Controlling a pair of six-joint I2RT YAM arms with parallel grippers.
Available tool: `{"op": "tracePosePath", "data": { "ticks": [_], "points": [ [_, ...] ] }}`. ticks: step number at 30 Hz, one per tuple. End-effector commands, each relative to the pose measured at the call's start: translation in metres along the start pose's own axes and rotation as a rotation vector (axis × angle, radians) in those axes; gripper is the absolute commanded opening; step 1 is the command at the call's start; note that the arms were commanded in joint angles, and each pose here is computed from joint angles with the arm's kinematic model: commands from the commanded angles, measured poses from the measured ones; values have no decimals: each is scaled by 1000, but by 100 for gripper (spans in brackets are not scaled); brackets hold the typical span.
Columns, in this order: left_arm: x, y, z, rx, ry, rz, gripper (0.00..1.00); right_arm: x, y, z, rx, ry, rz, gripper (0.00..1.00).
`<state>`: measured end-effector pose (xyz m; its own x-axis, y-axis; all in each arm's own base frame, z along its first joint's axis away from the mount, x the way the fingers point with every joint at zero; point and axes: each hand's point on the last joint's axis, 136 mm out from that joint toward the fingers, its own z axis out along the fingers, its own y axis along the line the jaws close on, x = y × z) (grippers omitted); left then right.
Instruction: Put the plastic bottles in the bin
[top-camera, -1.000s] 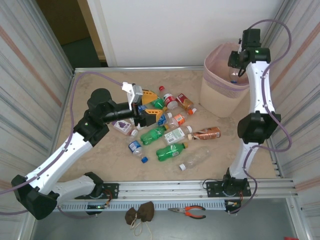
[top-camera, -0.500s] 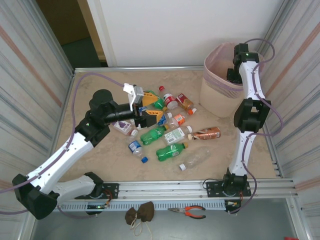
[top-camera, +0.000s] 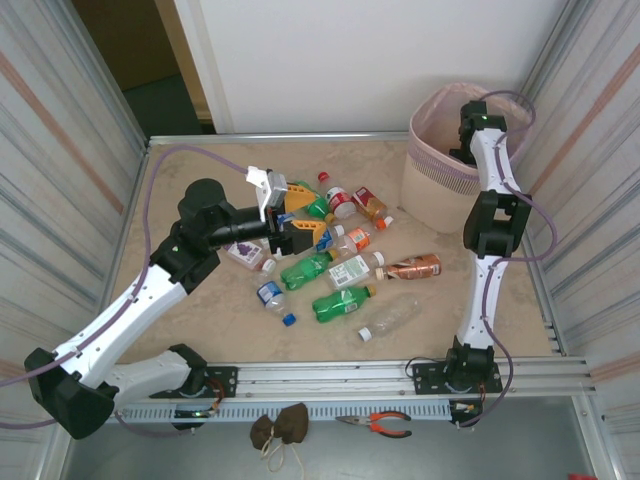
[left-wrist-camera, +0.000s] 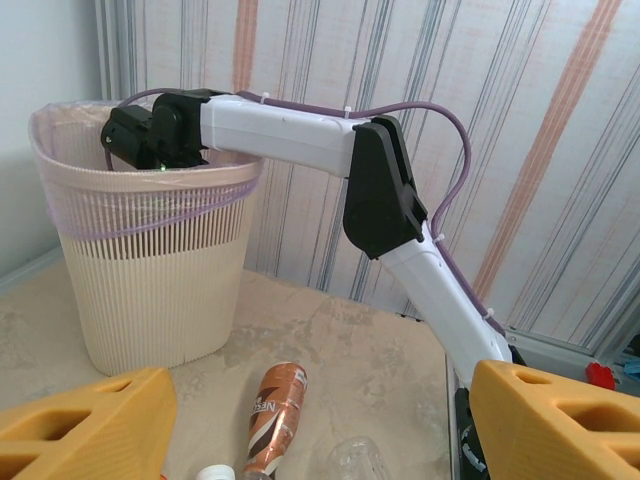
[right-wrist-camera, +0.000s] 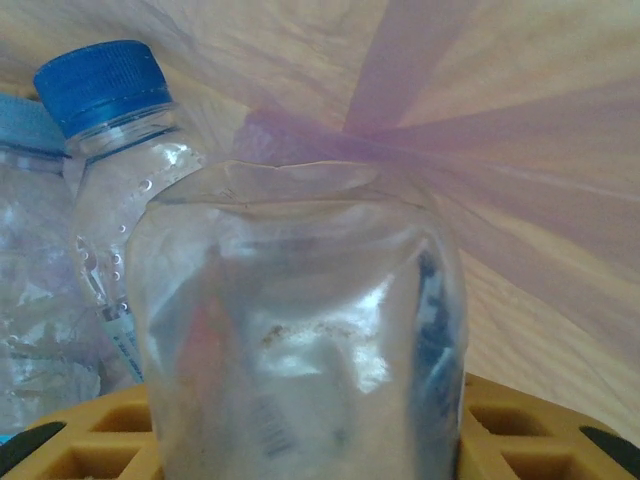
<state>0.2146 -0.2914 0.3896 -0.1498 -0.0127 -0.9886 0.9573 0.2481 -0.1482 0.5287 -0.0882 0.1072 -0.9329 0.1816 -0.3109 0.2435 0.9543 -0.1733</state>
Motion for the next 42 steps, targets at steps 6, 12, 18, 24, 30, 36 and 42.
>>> {"op": "tracePosePath", "data": {
  "ticks": [6, 12, 18, 24, 30, 36, 42],
  "points": [
    [-7, 1, -5, -19, -20, 14, 77, -22, 44, 40, -91, -71, -70, 50],
    [-7, 1, -6, -31, -18, 12, 77, -39, 70, 37, -128, -139, -97, 52],
    [-7, 3, -7, -42, -17, 8, 78, -62, 78, 23, -176, -224, -90, 53],
    [-7, 4, -6, -41, -21, 4, 77, -78, 85, 6, -259, -296, -81, 54],
    [-8, 4, -7, -44, -22, 4, 77, -95, 93, -13, -299, -375, -81, 59],
    [-5, 10, -8, -65, -17, 2, 77, -101, 85, -32, -280, -401, -62, 70],
    [-5, 12, -11, -82, -19, 1, 77, -95, 78, -66, -274, -403, -63, 78]
  ]
}}
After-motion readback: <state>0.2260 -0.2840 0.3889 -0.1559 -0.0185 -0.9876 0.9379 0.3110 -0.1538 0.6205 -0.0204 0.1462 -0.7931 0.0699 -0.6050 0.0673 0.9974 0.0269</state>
